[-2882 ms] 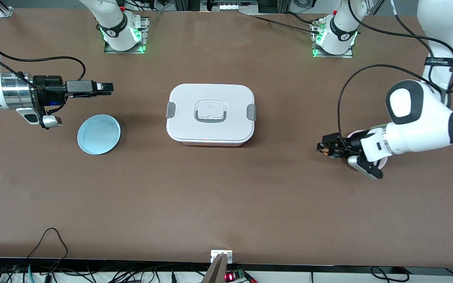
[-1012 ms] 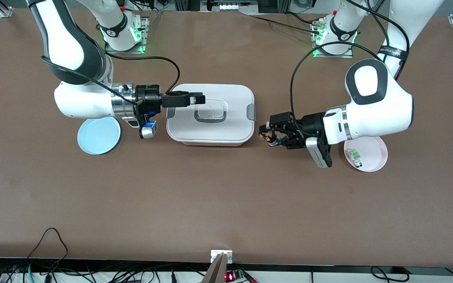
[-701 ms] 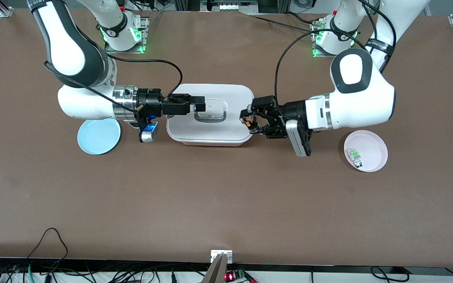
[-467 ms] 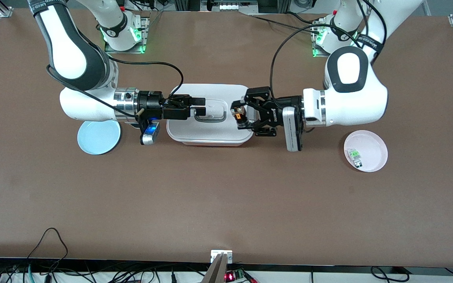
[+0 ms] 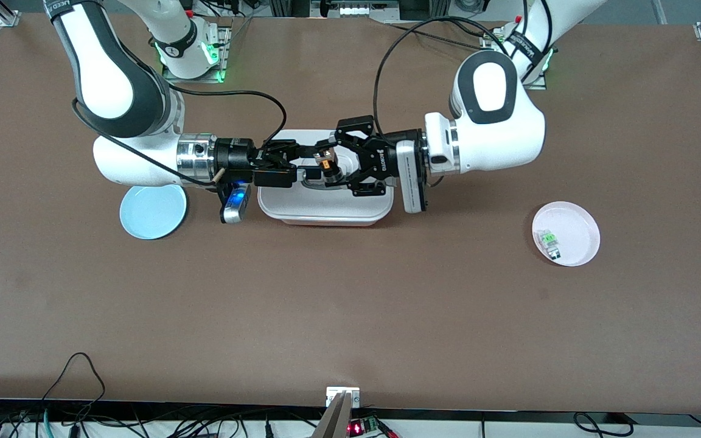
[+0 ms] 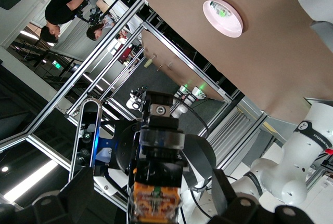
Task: Transfer orange switch to right arm and place
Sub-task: 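Grasp the switch with the right gripper from the left gripper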
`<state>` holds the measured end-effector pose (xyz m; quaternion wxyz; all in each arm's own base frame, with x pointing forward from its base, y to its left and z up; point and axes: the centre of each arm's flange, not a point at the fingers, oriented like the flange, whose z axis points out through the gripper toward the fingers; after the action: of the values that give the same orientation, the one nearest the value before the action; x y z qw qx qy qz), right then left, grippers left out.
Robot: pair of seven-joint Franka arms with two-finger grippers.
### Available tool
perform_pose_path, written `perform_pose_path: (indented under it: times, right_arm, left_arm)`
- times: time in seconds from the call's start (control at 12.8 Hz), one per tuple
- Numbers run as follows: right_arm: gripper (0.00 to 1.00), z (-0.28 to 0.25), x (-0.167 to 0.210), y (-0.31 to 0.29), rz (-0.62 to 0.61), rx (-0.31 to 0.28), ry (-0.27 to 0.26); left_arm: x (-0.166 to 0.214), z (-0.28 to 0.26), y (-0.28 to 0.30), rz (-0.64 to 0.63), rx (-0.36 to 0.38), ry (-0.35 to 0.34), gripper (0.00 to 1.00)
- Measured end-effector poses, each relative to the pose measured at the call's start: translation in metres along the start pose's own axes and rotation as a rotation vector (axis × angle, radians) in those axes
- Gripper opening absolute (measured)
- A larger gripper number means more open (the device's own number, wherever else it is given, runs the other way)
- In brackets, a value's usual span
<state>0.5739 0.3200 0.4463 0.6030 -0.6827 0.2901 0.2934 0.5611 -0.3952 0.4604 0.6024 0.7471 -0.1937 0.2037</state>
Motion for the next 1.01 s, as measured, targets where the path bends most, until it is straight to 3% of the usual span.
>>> perform_pose_path:
  times: [0.47, 0.62, 0.7, 0.86, 1.01]
  right_arm:
    - [0.96, 0.0035, 0.0031, 0.0034, 0.013, -0.004, -0.004]
    - [0.74, 0.0034, 0.0025, 0.0023, 0.011, -0.003, -0.004]
    - [0.74, 0.0032, 0.0017, 0.0008, 0.008, -0.002, -0.004]
    - [0.50, 0.0029, 0.0006, -0.0012, 0.003, -0.001, -0.006]
    - [0.45, 0.0027, 0.0002, -0.0020, 0.002, 0.000, -0.006]
  left_arm:
    - [-0.0022, 0.0040, 0.0028, -0.031, -0.022, 0.023, 0.74]
    - [-0.0027, 0.0048, 0.0034, -0.032, -0.024, 0.022, 0.74]
    - [-0.0028, 0.0051, 0.0035, -0.032, -0.024, 0.022, 0.74]
    - [0.0000, 0.0031, 0.0038, -0.034, -0.024, 0.032, 0.74]
    - [0.0013, 0.0027, 0.0046, -0.027, -0.025, 0.034, 0.74]
